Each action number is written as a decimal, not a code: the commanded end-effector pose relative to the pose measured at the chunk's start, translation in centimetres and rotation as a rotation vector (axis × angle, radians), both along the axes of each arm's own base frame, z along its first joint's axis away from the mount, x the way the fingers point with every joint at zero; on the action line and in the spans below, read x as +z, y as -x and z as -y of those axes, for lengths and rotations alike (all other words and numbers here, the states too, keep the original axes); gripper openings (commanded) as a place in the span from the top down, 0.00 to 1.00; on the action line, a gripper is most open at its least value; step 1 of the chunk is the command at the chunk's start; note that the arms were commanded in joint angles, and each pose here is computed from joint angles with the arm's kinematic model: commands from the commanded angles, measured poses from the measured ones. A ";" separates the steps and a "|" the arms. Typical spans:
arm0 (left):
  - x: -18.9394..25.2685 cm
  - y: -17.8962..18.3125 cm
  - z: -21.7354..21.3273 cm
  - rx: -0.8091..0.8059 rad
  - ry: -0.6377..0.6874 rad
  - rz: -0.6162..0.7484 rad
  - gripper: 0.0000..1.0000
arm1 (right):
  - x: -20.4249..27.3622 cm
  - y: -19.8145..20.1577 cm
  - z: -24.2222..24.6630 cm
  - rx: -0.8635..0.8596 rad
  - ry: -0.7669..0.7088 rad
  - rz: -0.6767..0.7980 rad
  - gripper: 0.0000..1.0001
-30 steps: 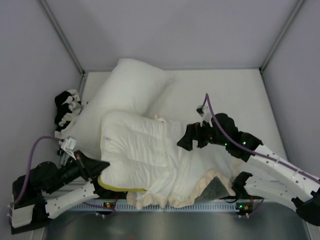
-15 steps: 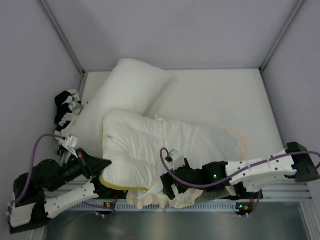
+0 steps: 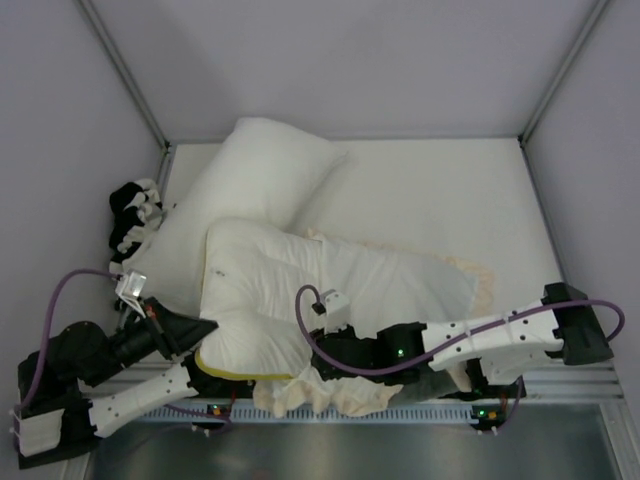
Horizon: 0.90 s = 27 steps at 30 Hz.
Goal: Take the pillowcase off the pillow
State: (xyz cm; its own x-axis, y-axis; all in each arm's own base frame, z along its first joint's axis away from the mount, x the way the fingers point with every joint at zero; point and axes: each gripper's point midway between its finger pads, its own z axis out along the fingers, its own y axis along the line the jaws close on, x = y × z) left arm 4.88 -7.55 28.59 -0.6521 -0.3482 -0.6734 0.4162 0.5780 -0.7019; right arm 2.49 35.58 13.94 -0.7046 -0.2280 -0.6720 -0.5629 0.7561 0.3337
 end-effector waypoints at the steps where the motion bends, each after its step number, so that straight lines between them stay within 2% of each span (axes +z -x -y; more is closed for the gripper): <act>1: 5.1 0.4 -1.1 0.008 0.164 0.095 1.00 | 0.3 0.6 -1.7 0.002 -0.028 -0.004 0.63; 3: 6.1 0.5 -1.7 0.017 0.183 0.116 1.00 | -0.6 0.9 -1.4 0.003 -0.009 -0.022 0.75; 4: 7.0 0.7 -2.3 0.020 0.204 0.134 1.00 | -1.1 0.9 -1.2 0.001 0.001 -0.027 0.90; 6: 7.7 0.7 -3.1 0.039 0.217 0.151 1.00 | -2.1 0.9 -0.4 -0.006 0.022 -0.034 1.00; 11: 9.7 0.6 -6.4 0.130 0.263 0.188 1.00 | -3.2 -0.3 2.8 -0.084 0.036 -0.022 1.00; 13: 10.2 0.2 -8.0 0.192 0.278 0.206 1.00 | -4.6 -0.8 5.2 -0.131 0.082 -0.020 1.00; 19: 12.5 0.3 -13.5 0.338 0.360 0.267 1.00 | -5.1 -2.8 11.4 -0.283 0.085 0.000 1.00; 23: 12.1 0.5 -16.2 0.404 0.346 0.271 1.00 | -3.2 -4.0 14.2 -0.359 -0.023 0.000 1.00; 27: 12.5 1.5 -19.5 0.447 0.392 0.281 1.00 | -2.0 -4.8 15.6 -0.391 -0.099 0.009 1.00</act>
State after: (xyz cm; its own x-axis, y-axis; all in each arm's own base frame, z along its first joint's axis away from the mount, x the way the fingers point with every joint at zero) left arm 3.01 6.64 36.93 -0.3887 -0.6209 -0.6807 0.4120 0.5437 -0.7312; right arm 5.22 25.14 14.27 -0.7887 0.1735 -0.5898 -0.2637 0.7711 0.5795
